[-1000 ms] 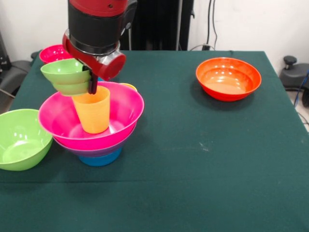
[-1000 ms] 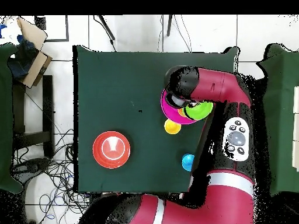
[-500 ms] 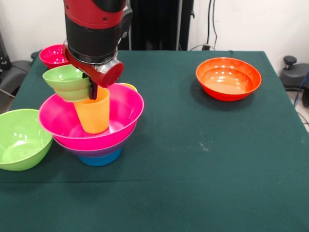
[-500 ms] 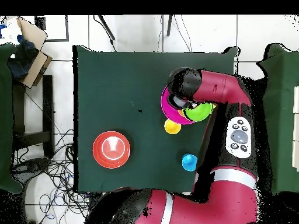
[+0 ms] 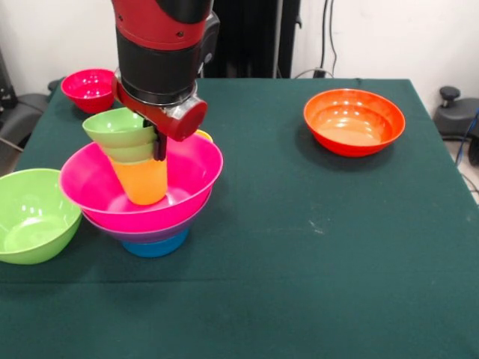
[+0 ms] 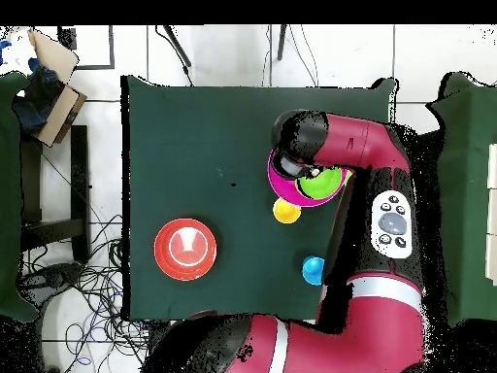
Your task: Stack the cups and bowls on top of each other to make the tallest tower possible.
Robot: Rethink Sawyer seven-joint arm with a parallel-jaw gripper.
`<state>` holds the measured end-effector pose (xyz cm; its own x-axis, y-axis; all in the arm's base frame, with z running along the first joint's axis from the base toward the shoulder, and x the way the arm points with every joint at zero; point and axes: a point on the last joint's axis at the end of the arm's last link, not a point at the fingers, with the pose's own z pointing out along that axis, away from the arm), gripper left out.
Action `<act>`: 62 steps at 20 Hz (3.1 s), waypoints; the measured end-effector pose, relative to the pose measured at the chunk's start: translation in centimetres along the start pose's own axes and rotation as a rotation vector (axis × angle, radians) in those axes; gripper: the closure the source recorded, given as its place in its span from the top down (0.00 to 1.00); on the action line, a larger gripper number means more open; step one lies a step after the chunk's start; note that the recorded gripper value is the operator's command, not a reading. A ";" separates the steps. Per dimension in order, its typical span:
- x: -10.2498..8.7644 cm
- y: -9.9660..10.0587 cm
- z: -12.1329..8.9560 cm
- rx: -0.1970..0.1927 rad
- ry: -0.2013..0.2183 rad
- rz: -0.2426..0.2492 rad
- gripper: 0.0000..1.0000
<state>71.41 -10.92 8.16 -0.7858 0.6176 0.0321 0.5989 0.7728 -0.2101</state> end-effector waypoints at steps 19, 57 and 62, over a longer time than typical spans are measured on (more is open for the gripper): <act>0.5 1.4 0.2 -0.022 0.010 -0.016 0.00; 0.6 1.3 0.1 -0.019 0.016 -0.016 0.00; 0.7 1.2 0.1 -0.013 0.030 -0.016 0.00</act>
<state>71.57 -9.52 7.86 -0.7904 0.6092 0.0643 0.5884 0.7843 -0.1968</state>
